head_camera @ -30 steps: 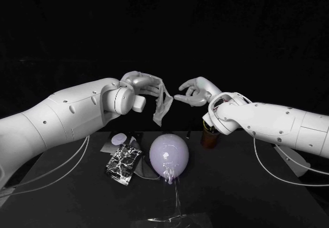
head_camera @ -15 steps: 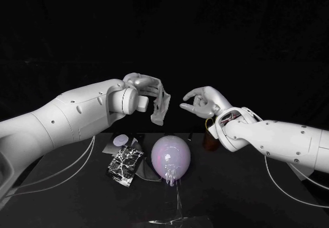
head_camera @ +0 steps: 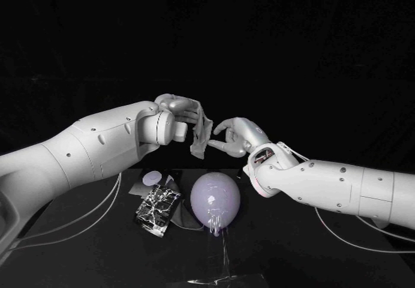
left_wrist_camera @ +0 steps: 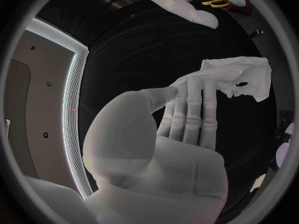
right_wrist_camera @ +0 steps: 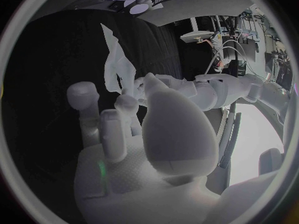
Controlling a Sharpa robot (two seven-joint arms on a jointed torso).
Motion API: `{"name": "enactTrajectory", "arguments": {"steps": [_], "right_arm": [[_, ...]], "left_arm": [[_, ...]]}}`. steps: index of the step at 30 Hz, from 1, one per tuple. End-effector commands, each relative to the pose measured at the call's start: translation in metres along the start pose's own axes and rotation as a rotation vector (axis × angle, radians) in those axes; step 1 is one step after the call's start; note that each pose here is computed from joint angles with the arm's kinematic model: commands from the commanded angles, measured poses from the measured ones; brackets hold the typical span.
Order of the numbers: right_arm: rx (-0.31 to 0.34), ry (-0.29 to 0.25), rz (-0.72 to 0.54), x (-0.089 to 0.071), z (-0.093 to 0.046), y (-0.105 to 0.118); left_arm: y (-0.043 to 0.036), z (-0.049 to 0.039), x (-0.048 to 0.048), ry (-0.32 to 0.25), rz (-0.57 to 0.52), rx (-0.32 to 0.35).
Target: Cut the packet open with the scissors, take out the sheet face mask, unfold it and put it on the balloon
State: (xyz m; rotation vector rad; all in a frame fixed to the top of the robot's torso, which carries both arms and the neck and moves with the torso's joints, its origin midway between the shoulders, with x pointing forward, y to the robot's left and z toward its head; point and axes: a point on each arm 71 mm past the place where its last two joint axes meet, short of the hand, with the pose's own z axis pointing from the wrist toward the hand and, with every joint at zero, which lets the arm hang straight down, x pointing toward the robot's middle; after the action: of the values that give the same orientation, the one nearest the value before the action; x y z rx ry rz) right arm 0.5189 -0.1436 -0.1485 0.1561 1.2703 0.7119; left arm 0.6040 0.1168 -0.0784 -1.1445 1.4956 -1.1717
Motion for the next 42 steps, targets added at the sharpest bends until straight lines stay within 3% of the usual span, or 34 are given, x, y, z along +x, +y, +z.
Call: {"name": "enactTrajectory", "arguments": {"steps": [1,16,27,42], "right_arm": [[0.047,-0.039,-0.06,0.003,0.006,-0.001],[0.055,-0.031,-0.095,0.031,0.024,0.015],[0.063,-0.023,-0.127,0.043,0.034,0.02],[0.082,-0.053,-0.182,0.051,0.044,0.021]], "left_arm": [[-0.0018,0.0001,0.0013,-0.02,-0.009,-0.001],[-0.0019,0.0008,0.0066,-0.017,-0.015,-0.005],[-0.0022,0.0006,0.0106,-0.009,-0.016,-0.006],[-0.0024,-0.0019,0.0179,0.018,-0.015,-0.011]]}}
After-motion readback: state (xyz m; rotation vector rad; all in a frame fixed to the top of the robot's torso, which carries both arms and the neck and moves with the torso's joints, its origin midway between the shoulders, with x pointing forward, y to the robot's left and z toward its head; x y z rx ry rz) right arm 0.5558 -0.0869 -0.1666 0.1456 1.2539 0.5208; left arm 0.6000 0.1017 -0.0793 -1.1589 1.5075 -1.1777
